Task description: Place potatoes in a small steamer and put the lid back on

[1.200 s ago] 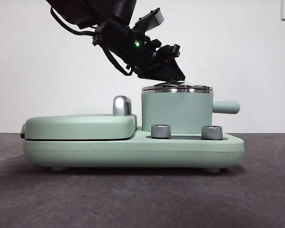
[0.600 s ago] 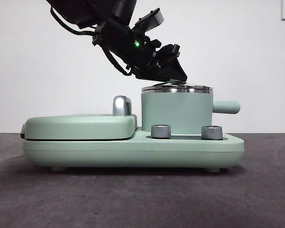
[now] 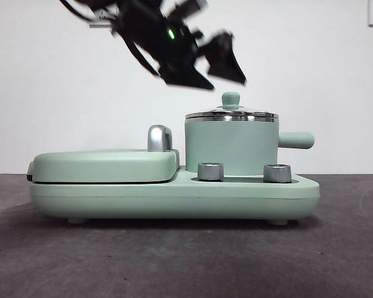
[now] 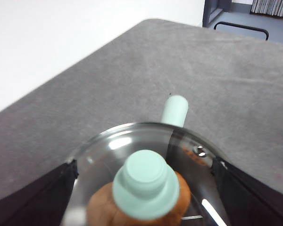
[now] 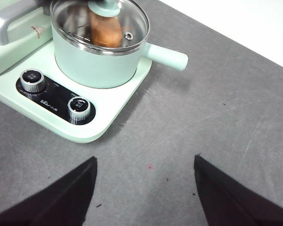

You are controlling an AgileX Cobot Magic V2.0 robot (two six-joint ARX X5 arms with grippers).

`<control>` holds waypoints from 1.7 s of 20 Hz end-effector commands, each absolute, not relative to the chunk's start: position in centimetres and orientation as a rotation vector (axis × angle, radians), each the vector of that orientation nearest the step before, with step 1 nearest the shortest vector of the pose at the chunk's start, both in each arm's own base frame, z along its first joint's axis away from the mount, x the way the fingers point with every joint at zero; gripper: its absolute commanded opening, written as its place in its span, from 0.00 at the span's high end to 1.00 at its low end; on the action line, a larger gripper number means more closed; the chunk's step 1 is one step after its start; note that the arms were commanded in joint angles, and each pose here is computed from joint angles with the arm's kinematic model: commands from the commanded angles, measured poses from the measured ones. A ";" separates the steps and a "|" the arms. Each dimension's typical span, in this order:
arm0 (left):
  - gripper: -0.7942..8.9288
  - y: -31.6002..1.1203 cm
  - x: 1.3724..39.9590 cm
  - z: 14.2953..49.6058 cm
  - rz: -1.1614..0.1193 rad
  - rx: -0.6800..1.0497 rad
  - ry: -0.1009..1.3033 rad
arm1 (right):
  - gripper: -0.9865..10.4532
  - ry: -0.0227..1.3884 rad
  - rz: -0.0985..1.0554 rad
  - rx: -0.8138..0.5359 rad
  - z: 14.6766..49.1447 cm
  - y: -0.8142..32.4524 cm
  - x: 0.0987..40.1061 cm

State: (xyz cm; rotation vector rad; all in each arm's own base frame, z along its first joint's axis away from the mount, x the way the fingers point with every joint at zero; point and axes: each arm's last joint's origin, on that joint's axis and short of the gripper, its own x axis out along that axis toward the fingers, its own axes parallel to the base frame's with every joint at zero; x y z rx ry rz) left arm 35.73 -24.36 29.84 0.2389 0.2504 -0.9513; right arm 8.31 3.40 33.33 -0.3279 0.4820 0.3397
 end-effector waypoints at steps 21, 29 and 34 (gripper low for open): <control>0.44 -4.5 12.5 30.3 -0.614 -0.173 0.584 | 0.63 0.477 0.364 -0.319 33.5 3.5 8.3; 0.91 -4.0 10.3 30.5 -0.618 -0.168 0.588 | 0.90 0.461 0.368 -0.315 33.7 3.5 8.3; 0.91 -3.8 9.7 30.7 -0.621 -0.166 0.561 | 0.90 0.460 0.368 -0.314 33.7 3.5 8.3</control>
